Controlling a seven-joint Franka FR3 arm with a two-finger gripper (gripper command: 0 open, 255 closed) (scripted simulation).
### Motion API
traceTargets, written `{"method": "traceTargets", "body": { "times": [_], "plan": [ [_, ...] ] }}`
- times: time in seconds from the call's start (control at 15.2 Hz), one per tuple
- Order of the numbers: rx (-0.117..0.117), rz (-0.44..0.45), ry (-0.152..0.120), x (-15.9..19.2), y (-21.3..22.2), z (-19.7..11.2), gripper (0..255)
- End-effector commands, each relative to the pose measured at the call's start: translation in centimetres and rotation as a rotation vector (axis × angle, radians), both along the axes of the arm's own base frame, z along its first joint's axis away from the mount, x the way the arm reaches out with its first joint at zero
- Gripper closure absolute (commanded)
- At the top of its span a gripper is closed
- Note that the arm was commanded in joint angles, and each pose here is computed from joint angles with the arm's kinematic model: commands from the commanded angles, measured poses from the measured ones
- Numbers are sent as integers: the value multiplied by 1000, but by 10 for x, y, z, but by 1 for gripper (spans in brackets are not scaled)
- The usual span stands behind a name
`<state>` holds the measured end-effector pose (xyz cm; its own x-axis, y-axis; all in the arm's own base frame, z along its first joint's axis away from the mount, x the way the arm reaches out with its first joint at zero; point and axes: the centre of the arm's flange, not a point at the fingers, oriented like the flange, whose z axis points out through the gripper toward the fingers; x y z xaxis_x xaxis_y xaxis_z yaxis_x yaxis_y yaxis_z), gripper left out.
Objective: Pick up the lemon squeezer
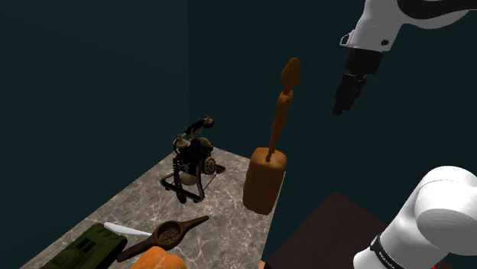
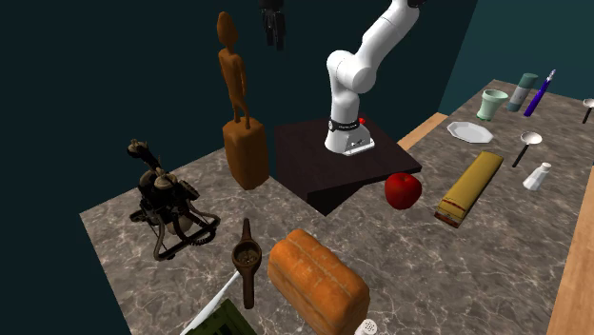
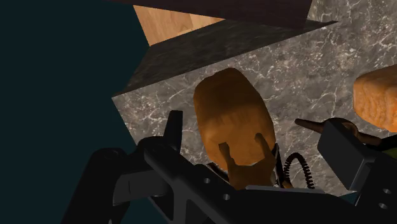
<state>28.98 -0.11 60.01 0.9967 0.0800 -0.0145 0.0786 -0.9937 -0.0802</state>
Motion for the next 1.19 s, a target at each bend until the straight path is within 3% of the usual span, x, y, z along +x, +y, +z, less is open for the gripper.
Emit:
{"method": "traceTargets", "body": {
  "times": [0.0, 1.12],
  "plan": [
    [0, 0, 0, 0, 0, 0, 0],
    [-29, 185, -13, 108, 143, -139, 0]
  ]
}}
